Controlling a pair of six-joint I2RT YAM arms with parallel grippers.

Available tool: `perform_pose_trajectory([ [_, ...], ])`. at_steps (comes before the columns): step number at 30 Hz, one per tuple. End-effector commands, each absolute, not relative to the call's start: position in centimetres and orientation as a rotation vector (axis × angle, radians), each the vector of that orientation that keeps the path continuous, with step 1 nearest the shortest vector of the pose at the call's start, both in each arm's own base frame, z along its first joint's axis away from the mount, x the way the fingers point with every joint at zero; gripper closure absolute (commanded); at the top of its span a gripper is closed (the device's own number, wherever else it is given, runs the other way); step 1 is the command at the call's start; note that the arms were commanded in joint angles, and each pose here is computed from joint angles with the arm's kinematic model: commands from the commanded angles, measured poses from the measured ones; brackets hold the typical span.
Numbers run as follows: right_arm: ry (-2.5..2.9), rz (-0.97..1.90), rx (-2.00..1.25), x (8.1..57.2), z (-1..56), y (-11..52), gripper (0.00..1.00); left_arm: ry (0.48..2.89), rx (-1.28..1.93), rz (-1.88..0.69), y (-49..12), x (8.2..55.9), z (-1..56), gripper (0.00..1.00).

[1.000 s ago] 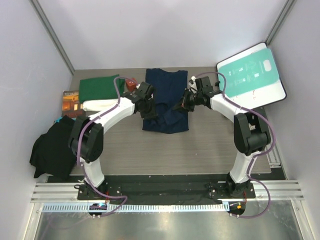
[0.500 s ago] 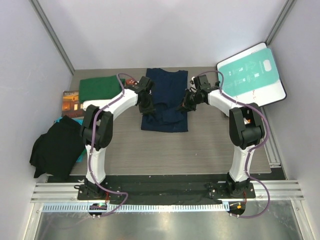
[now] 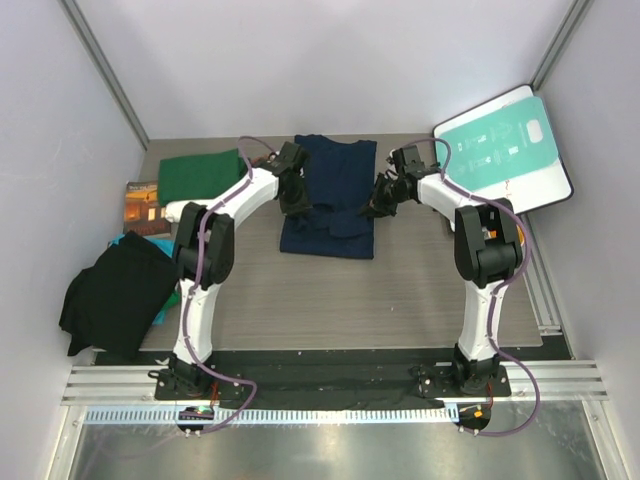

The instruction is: Fold and stack the t-shirts

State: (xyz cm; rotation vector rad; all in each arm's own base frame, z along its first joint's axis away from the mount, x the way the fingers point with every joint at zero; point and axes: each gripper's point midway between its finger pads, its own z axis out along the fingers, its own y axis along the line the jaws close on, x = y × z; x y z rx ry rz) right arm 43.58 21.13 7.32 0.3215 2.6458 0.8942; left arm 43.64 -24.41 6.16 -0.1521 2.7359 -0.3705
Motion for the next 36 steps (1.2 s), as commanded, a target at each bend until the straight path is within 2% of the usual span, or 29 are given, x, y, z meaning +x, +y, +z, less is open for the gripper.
perform_pose_trajectory([
  [1, 2.621, 0.891, 0.303, 45.2, 6.9, 21.3, 0.92, 2.723, -0.150, -0.341, -23.6, 44.9, 6.0, 1.00],
  [3, 2.611, 0.906, 0.303, 45.4, 6.4, 21.4, 0.91, 2.728, -0.153, -0.327, -23.4, 44.9, 5.7, 0.98],
  [5, 2.585, 0.922, 0.313, 45.6, 5.9, 21.5, 0.81, 2.740, -0.153, -0.311, -23.2, 44.9, 4.9, 0.92],
  [6, 2.579, 0.954, 0.328, 45.6, 5.9, 21.7, 0.72, 2.746, -0.155, -0.312, -23.2, 44.9, 4.7, 0.89],
  [9, 2.564, 1.013, 0.328, 45.6, 5.7, 22.2, 0.64, 2.759, -0.159, -0.305, -22.9, 44.9, 4.0, 0.83],
  [12, 2.564, 1.065, 0.328, 45.4, 5.6, 22.8, 0.64, 2.763, -0.154, -0.311, -22.7, 45.0, 3.9, 0.81],
  [15, 2.555, 1.122, 0.367, 45.5, 5.4, 22.7, 0.73, 2.753, -0.161, -0.317, -22.2, 45.2, 4.1, 0.87],
  [20, 2.504, 1.378, 0.636, 45.8, 5.0, 22.4, 0.76, 2.741, -0.253, -0.411, -20.9, 45.8, 4.8, 0.88],
  [27, 2.436, 1.386, 0.776, 46.5, 4.9, 20.4, 0.76, 2.718, -0.445, -0.567, -19.4, 47.2, 5.4, 0.71],
  [30, 2.423, 1.399, 0.810, 46.8, 4.9, 20.2, 0.68, 2.719, -0.463, -0.612, -19.4, 47.7, 5.6, 0.66],
  [35, 2.367, 1.452, 0.827, 47.1, 5.7, 20.2, 0.65, 2.687, -0.493, -0.638, -18.9, 48.5, 6.5, 0.51],
  [36, 2.361, 1.449, 0.811, 47.1, 6.0, 20.1, 0.65, 2.681, -0.493, -0.643, -18.8, 48.6, 6.7, 0.51],
])
